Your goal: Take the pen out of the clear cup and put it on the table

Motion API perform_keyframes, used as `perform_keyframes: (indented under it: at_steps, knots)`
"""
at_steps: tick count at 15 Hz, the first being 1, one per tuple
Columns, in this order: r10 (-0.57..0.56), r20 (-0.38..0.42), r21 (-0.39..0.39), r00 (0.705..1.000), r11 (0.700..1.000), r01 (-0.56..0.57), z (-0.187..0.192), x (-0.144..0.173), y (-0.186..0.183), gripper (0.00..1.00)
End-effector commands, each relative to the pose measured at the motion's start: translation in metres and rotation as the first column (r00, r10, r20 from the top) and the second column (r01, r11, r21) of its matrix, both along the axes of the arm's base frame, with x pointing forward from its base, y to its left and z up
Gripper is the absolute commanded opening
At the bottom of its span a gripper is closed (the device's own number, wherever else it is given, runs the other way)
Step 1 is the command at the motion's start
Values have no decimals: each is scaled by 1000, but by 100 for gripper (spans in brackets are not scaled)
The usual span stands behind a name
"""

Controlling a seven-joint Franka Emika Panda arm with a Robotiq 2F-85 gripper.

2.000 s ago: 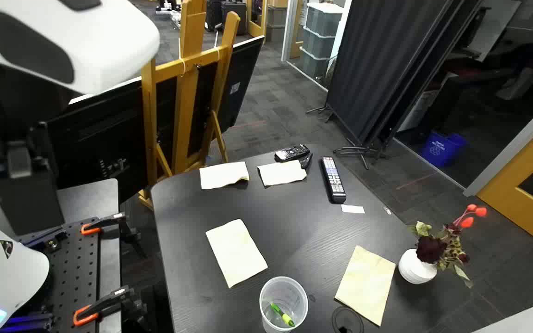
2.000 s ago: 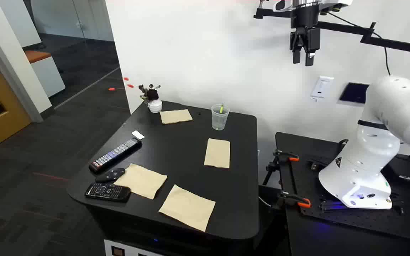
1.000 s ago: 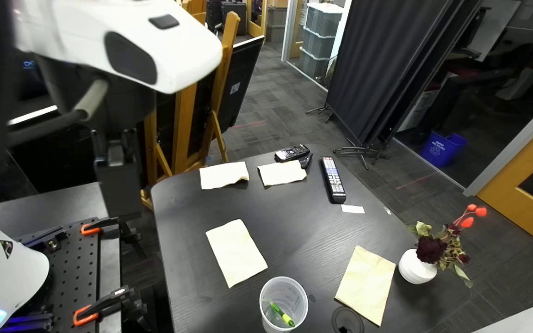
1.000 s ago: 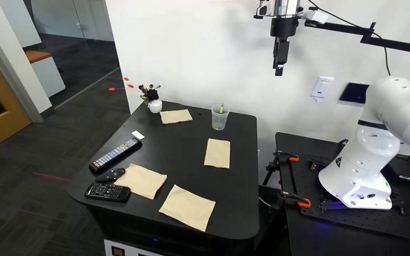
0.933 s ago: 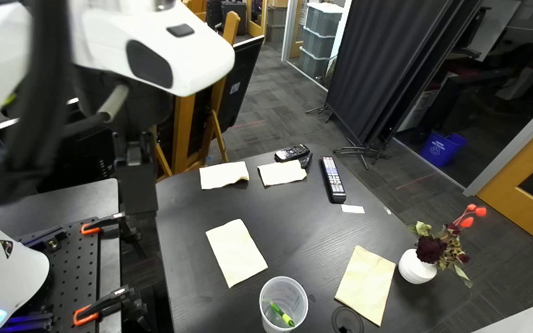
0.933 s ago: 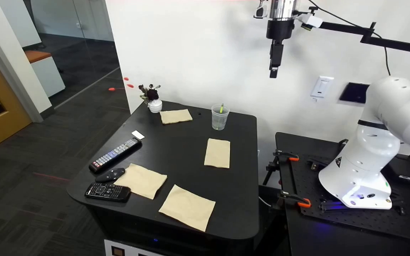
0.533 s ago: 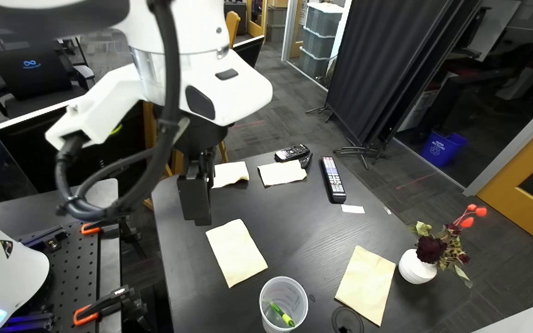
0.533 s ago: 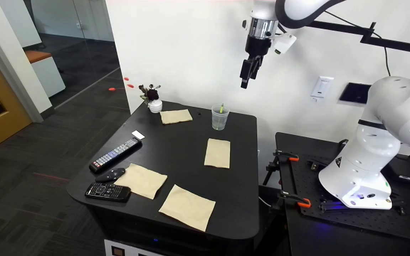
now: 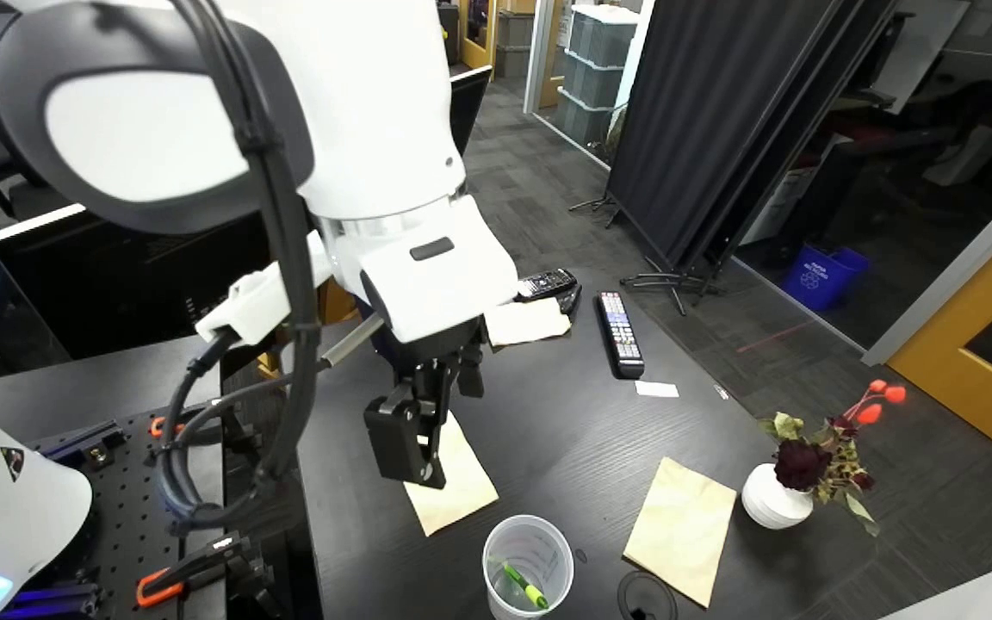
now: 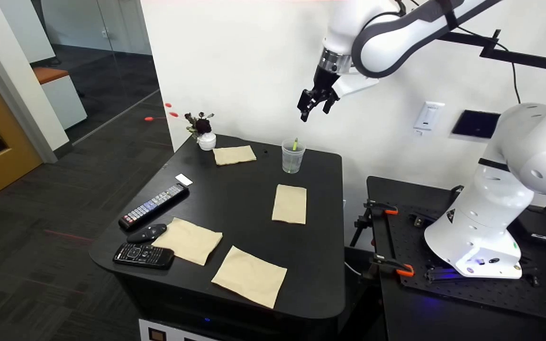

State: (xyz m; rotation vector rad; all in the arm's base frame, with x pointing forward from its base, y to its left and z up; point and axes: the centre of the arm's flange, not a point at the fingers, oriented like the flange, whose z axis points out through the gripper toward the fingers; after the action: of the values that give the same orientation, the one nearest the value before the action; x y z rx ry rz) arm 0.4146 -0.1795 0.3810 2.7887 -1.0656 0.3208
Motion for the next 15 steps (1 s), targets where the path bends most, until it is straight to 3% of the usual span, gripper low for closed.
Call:
perform_keyframes:
  at_steps: [1,2,3,8,12,15]
  knots:
    - [-184,51,-62,982,980,187,-29,9,-4,100]
    - [-228,45,-70,973,970,231,-33,11,-5,100]
    - [-148,30,-44,988,988,150,-20,3,-7,100]
    - [-204,27,-51,979,977,206,-31,5,-8,100]
    - [-406,82,-66,910,909,412,-41,17,-4,100]
    - [-553,124,-71,824,823,563,-48,24,-3,100]
